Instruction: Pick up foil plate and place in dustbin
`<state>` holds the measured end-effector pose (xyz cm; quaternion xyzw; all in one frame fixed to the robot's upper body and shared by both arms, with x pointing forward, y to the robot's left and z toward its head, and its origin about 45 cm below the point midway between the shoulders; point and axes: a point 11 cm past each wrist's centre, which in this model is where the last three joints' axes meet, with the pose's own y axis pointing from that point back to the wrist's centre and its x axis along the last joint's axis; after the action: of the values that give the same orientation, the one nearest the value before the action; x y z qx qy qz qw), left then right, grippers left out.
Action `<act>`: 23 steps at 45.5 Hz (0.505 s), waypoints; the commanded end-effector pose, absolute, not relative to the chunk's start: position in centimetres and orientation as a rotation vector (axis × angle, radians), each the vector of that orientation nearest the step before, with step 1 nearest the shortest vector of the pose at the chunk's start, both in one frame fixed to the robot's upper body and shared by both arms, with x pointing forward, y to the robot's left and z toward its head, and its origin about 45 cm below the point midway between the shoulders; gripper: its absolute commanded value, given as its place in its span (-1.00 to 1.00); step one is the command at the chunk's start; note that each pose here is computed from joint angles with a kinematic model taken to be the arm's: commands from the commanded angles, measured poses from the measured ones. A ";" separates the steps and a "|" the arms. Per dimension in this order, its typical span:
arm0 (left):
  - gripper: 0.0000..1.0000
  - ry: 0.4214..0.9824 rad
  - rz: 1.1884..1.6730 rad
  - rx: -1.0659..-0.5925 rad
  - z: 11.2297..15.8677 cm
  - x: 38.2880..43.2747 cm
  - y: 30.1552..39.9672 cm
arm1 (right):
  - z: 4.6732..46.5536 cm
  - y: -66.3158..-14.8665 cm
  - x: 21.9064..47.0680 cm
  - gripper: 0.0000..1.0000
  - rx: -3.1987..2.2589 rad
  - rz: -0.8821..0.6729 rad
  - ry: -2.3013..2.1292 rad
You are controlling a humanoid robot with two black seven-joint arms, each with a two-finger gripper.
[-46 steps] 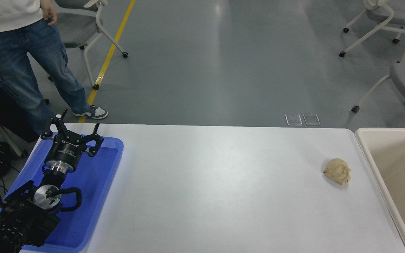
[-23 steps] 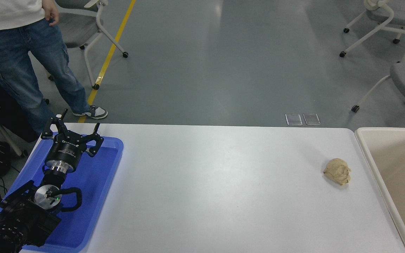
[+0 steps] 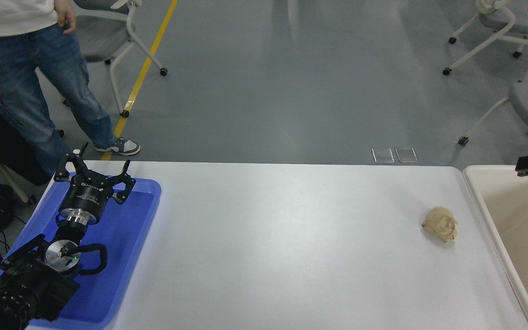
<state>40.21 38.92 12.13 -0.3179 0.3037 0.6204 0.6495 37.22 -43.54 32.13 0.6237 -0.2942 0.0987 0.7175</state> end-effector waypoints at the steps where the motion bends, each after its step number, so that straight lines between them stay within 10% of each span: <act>1: 1.00 0.689 1.412 -0.722 12.12 40.17 39.01 | 38.6 -35.5 36.0 1.00 1.418 0.323 -0.492; 23: 1.00 0.689 1.412 -0.722 12.12 40.17 39.01 | 44.1 -28.0 32.6 1.00 1.486 0.312 -0.177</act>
<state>40.18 39.00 12.13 -0.3177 0.3033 0.6211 0.6491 35.20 -31.56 41.97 0.6552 -0.1517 0.1497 0.7248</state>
